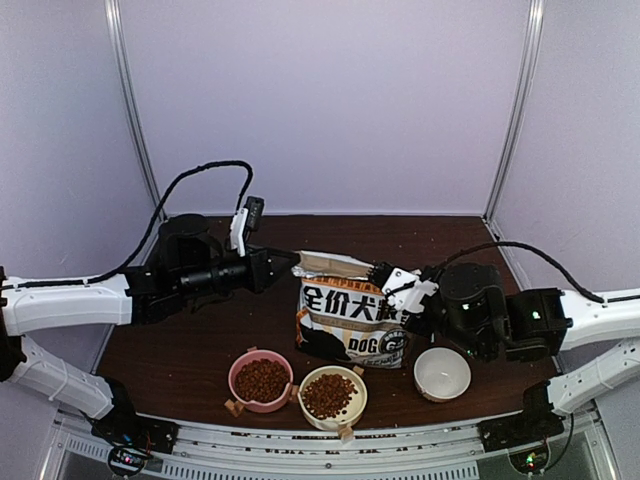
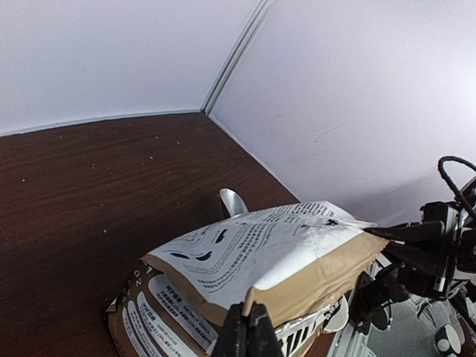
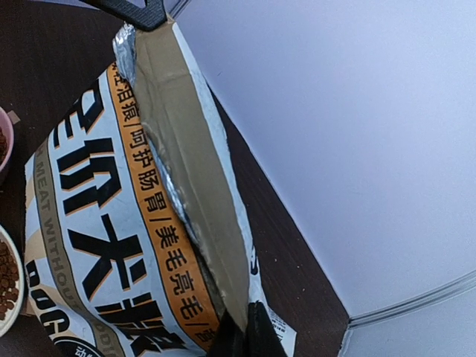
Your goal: Serve the pet food
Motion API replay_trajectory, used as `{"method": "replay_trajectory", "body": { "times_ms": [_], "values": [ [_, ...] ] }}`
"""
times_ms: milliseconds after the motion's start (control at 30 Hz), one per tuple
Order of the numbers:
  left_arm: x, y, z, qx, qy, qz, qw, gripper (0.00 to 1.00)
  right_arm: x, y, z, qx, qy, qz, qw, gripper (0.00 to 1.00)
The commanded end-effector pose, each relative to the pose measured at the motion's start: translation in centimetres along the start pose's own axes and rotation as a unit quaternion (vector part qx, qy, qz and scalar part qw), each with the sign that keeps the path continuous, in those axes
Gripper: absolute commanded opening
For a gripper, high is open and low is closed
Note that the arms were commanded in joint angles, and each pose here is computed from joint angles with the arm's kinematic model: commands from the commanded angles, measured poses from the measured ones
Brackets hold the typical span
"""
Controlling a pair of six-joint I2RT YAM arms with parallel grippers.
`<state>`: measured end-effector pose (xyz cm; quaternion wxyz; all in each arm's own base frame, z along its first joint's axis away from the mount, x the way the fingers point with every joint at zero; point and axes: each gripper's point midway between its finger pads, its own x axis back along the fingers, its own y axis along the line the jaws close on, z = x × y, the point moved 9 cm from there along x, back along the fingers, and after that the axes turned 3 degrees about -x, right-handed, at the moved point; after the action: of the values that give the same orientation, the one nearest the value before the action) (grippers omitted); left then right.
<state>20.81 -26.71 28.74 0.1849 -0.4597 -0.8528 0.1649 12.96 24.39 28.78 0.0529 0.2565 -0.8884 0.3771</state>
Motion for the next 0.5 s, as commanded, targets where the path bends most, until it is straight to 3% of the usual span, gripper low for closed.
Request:
{"method": "replay_trajectory", "body": {
  "times_ms": [0, 100, 200, 467],
  "values": [
    [1.2, 0.7, -2.6, -0.046, -0.081, -0.014, 0.996, 0.0, 1.5, -0.5, 0.6, 0.0, 0.037, -0.052, 0.998, 0.18],
    [0.8, -0.2, -2.8, -0.064, -0.073, 0.033, 0.995, 0.0, 2.9, -1.5, -1.5, -0.028, 0.017, -0.126, 0.992, 0.45],
    [0.8, -0.5, -3.0, -0.072, -0.078, 0.048, 0.993, 0.0, 3.4, -2.5, -3.8, -0.063, 0.007, -0.195, 0.979, 0.58],
    [1.5, -0.3, -2.9, -0.08, -0.09, 0.037, 0.992, 0.0, -0.8, -3.6, -8.4, -0.143, 0.027, -0.278, 0.95, 0.6]
  ]
}}
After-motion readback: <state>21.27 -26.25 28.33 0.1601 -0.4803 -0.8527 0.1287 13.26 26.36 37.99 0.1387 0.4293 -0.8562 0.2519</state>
